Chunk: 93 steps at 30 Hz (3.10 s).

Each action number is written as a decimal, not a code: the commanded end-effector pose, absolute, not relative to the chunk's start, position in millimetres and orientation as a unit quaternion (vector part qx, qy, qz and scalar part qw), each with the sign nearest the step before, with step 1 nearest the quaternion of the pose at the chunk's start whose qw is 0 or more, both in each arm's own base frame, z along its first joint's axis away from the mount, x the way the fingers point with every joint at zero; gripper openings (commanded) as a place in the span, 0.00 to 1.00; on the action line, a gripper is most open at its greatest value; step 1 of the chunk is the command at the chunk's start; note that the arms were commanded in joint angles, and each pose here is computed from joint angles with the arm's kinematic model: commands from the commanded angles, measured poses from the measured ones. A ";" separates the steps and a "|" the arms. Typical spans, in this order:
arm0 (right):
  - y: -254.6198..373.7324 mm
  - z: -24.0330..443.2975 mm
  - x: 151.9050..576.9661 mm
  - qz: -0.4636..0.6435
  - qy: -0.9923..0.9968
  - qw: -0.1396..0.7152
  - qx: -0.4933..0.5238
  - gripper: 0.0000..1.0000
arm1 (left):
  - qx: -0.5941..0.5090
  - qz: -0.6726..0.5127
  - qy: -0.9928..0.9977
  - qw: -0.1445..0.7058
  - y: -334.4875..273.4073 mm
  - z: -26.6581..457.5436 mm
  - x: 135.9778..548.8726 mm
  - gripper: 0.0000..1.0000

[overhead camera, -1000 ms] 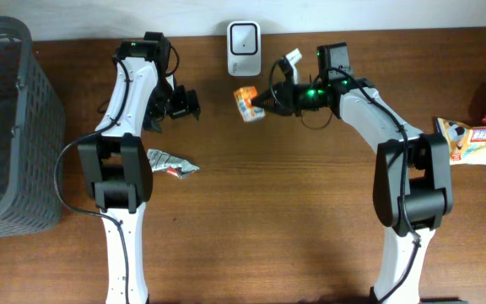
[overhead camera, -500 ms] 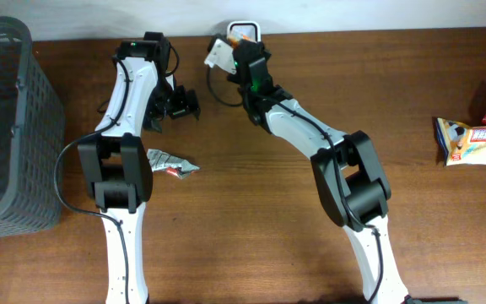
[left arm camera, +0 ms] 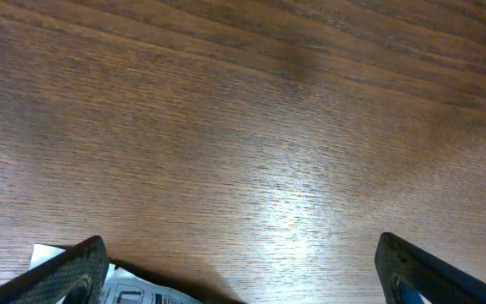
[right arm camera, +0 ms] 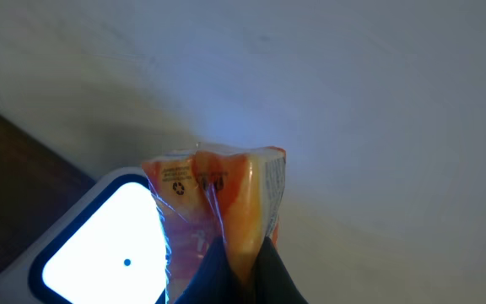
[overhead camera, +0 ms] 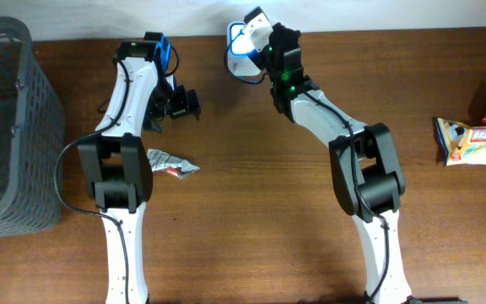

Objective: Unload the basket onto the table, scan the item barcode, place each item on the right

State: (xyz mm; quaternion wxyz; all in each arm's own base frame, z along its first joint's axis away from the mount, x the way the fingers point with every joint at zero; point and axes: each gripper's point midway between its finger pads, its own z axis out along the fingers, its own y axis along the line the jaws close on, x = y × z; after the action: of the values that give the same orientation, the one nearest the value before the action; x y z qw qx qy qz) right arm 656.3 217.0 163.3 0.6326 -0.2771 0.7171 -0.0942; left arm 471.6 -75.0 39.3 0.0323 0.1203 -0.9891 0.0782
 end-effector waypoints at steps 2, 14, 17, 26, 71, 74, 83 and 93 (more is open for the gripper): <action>211.1 163.3 660.2 -0.092 0.724 0.640 -0.240 0.04 | 0.125 0.075 -0.989 0.027 -71.7 41.1 474.3 0.99; -182.9 192.5 543.2 -0.138 0.851 0.409 0.299 0.04 | 0.125 0.075 -0.989 0.027 -71.7 41.1 474.3 0.99; -268.3 154.5 470.4 -0.175 0.859 0.301 0.375 0.04 | 0.125 0.075 -0.989 0.027 -71.7 41.1 474.3 0.99; -315.8 127.3 413.6 -0.190 0.853 0.231 0.428 0.99 | 0.125 0.075 -0.989 0.027 -71.7 41.1 474.3 0.99; 224.7 120.2 439.8 0.240 0.942 0.152 -0.178 0.99 | 0.250 -0.048 -0.967 -0.028 -8.4 201.5 313.1 0.99; 224.7 120.3 439.7 0.241 0.942 0.152 -0.179 0.99 | 0.295 -0.043 -0.954 -0.038 20.4 187.3 317.8 0.99; 271.6 121.3 433.5 0.285 0.911 0.171 -0.246 0.99 | 0.404 -0.023 -0.914 -0.044 107.6 188.7 307.6 0.99; 406.2 66.3 396.7 0.312 0.834 0.210 -0.404 0.69 | 0.323 -0.010 -0.943 -0.078 57.7 190.5 337.4 0.99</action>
State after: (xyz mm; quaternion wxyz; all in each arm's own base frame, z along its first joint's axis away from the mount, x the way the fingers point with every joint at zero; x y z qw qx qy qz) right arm 410.4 389.6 90.9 0.2258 -0.3785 0.8427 0.3092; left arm 335.9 58.2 186.1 -0.0658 0.3141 -0.9470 -0.0132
